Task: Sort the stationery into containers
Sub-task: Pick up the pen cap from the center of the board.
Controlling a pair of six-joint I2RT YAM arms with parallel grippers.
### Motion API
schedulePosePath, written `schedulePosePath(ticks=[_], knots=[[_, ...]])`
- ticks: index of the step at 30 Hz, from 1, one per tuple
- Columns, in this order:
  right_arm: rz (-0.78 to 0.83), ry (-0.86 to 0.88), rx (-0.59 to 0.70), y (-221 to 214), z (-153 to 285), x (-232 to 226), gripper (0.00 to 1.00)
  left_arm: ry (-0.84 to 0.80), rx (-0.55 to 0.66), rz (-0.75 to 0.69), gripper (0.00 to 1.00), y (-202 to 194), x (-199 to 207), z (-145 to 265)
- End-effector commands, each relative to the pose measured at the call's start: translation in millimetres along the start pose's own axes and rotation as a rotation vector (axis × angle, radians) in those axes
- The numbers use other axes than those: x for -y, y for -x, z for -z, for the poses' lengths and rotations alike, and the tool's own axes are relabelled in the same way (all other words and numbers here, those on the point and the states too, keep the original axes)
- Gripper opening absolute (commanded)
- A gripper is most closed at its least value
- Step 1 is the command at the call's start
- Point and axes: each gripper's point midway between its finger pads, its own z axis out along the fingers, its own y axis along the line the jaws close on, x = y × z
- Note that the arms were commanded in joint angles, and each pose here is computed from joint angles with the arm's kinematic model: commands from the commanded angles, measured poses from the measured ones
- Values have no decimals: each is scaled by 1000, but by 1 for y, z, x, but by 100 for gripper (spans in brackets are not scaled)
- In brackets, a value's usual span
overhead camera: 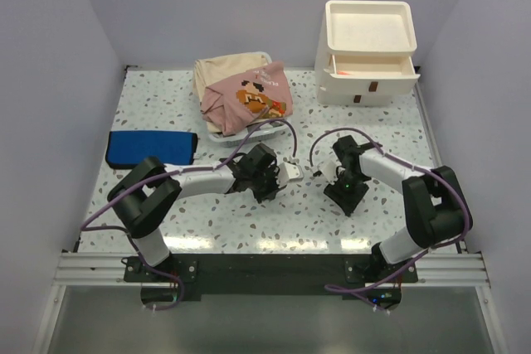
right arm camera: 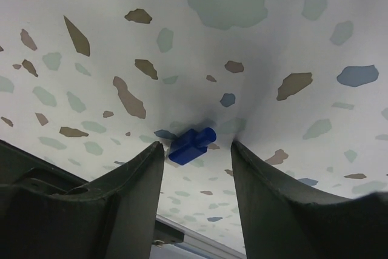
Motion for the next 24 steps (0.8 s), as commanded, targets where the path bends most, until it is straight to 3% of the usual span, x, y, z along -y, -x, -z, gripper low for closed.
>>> schedulePosePath(ticks=[1,5,7,12,18,24], knots=[[27,20,-40,-11,-15,-7,49,22,-113,39,0,-35,-4,-8],[76,5,-46,-25,-12,-10,46,20,-114,40,0,-38,-3,-8],[96,1,-15,-23,-9,-11,36,19,-114,44,0,-38,-2,-8],[99,-23,-8,-24,-9,-8,28,18,-104,50,0,-34,-3,-11],[127,-42,39,-19,-10,-7,29,5,-108,45,0,-36,-1,-12],[192,-87,93,-14,5,-2,0,-41,-113,30,0,-36,5,-13]])
